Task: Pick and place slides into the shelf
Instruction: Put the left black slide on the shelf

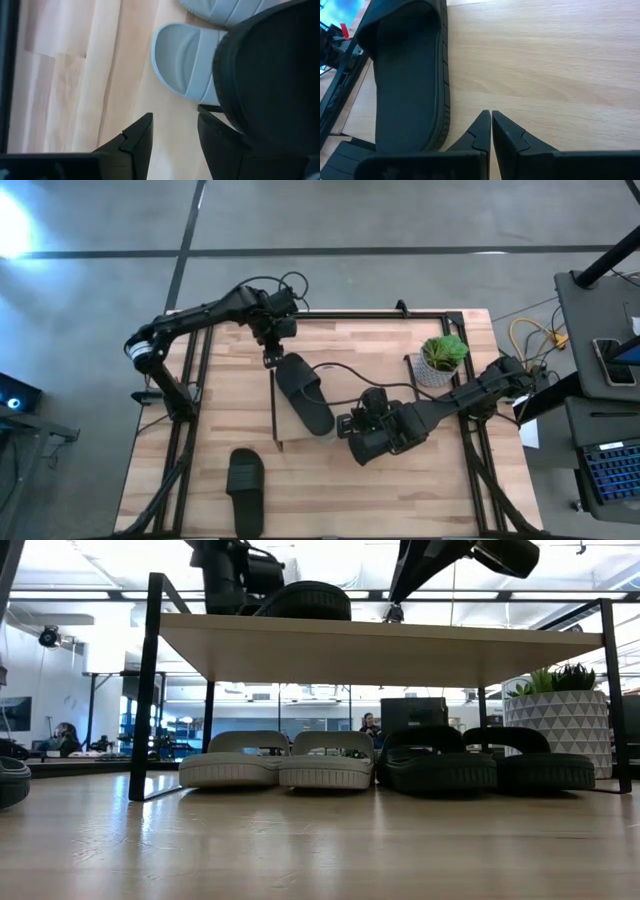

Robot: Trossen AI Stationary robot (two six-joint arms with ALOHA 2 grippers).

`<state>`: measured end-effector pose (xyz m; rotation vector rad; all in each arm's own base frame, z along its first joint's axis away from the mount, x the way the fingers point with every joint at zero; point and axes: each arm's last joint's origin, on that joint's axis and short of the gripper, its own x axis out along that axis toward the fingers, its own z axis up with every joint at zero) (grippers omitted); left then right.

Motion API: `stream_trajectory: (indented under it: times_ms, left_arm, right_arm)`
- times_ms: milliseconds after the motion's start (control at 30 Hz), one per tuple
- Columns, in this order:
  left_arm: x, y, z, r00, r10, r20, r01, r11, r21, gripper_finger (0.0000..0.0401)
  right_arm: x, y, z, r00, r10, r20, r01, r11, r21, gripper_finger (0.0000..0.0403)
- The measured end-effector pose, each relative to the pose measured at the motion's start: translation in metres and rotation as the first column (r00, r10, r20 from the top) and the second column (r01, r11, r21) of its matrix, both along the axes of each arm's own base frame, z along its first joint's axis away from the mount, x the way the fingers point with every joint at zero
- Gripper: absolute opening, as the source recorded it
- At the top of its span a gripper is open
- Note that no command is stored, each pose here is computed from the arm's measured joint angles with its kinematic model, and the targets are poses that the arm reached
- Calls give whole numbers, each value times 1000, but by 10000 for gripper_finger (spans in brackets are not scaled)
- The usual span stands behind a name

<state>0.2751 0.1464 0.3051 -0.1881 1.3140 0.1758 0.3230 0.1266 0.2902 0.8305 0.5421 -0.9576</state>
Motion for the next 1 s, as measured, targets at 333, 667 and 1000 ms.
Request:
stream_trajectory:
  times_ms: [333,667,1000]
  left_arm:
    - [14,5,3,996,-35,77,35,999,7,141]
    - [27,5,25,956,-86,281,102,994,-44,141]
    - [6,3,38,988,-60,140,52,997,58,141]
  right_arm:
    - [0,0,0,1000,-2,1,2,1000,1,9]
    - [0,0,-1,1000,-6,-1,6,1000,1,9]
    - [-5,8,-1,1000,2,2,-2,1000,10,9]
